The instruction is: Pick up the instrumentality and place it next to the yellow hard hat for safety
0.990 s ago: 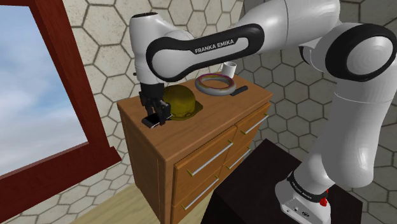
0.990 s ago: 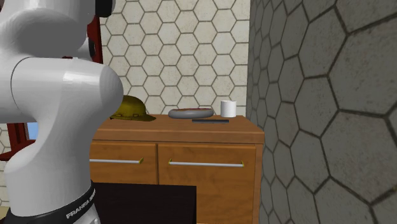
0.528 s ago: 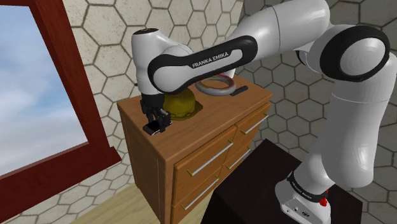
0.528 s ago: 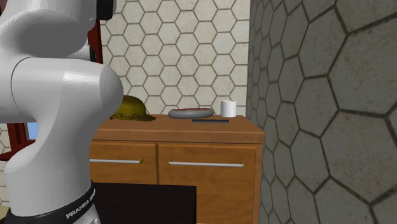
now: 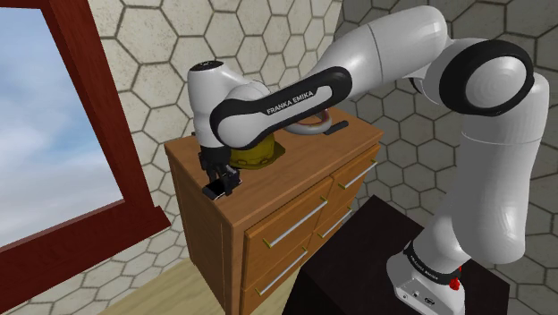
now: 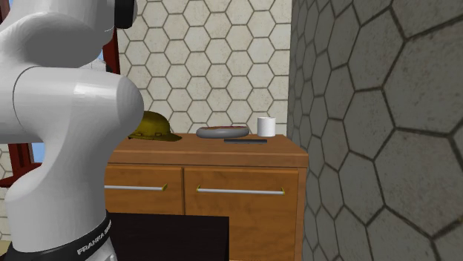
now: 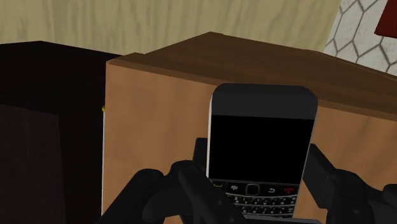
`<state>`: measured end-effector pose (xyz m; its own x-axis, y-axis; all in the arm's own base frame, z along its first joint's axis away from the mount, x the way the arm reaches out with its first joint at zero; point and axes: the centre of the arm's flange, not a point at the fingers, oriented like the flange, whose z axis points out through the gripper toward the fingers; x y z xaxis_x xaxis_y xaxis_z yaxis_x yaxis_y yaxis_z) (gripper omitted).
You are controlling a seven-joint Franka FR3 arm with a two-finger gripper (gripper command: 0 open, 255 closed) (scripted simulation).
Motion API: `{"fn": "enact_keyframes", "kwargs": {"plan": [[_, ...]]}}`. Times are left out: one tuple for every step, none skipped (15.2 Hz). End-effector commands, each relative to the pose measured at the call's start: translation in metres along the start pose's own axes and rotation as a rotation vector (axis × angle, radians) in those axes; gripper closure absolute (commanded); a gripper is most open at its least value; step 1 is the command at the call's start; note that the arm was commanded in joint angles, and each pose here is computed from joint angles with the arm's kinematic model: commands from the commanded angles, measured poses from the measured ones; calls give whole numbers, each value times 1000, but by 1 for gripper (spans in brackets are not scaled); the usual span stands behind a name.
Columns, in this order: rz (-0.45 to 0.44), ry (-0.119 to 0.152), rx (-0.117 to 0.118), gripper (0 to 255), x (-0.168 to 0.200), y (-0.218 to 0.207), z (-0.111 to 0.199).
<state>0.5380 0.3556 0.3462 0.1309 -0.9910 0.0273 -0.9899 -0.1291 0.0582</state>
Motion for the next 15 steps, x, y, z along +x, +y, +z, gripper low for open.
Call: {"fn": "enact_keyframes", "kwargs": {"plan": [[0, 0, 1, 255, -1, 0, 3], [0, 0, 1, 255, -1, 0, 3], [0, 0, 1, 255, -1, 0, 3], [0, 0, 1, 255, -1, 0, 3], [0, 0, 1, 255, -1, 0, 3], [0, 0, 1, 255, -1, 0, 3], [0, 0, 1, 0, -1, 0, 3], [0, 0, 1, 0, -1, 0, 3], [0, 0, 1, 0, -1, 0, 3], [0, 0, 1, 0, -1, 0, 3], [0, 0, 1, 0, -1, 0, 3], [0, 0, 1, 0, -1, 0, 3], [0, 0, 1, 0, -1, 0, -11], [0, 0, 1, 0, -1, 0, -24], [0, 0, 1, 0, -1, 0, -37]]}}
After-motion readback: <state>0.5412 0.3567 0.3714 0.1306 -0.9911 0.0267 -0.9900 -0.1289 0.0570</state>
